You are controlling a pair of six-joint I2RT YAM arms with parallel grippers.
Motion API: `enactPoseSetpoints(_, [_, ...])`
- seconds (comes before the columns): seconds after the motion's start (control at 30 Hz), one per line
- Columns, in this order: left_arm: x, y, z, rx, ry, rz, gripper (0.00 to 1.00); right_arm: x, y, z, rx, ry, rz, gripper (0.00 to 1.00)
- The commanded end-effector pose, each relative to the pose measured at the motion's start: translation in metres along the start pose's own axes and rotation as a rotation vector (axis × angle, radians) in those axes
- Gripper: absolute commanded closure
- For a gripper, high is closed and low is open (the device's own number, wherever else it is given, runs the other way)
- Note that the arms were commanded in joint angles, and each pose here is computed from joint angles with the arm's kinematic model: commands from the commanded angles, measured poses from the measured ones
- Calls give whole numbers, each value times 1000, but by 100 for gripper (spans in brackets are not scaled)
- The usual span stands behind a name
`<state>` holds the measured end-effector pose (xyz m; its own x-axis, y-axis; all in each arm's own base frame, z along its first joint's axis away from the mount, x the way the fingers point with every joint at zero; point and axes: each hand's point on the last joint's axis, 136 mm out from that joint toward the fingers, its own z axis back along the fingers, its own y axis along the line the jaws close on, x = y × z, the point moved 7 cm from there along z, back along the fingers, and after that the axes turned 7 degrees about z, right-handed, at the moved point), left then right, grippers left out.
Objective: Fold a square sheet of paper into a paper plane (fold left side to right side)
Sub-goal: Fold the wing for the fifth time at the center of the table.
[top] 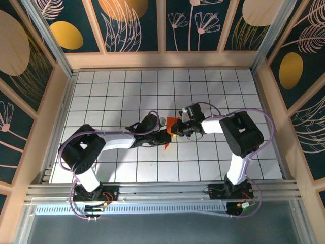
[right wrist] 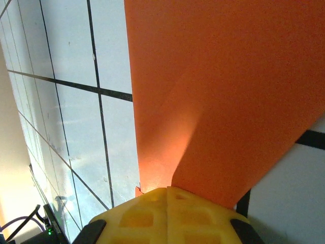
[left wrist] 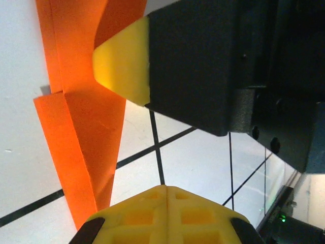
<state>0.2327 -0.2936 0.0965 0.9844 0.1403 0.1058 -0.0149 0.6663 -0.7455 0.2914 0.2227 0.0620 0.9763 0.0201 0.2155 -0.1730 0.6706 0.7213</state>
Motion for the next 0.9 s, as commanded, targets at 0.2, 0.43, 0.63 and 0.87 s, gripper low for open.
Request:
enactPoseSetpoints(0.2, [-2,9,-9,-58,58,59,97,-23,-39,-9,-177,85,-60,100])
enactPoseSetpoints(0.43, [-6,19,-15,-46,79,73,98,-23,-40,-9,-189,88,-58,100])
enactPoseSetpoints(0.63, [-10,26,-17,-40,90,90,98,-22,-41,-9,-200,88,-55,100])
enactPoseSetpoints(0.87, [-13,32,-17,-27,91,100,98,-22,-42,-9,-205,88,-55,100])
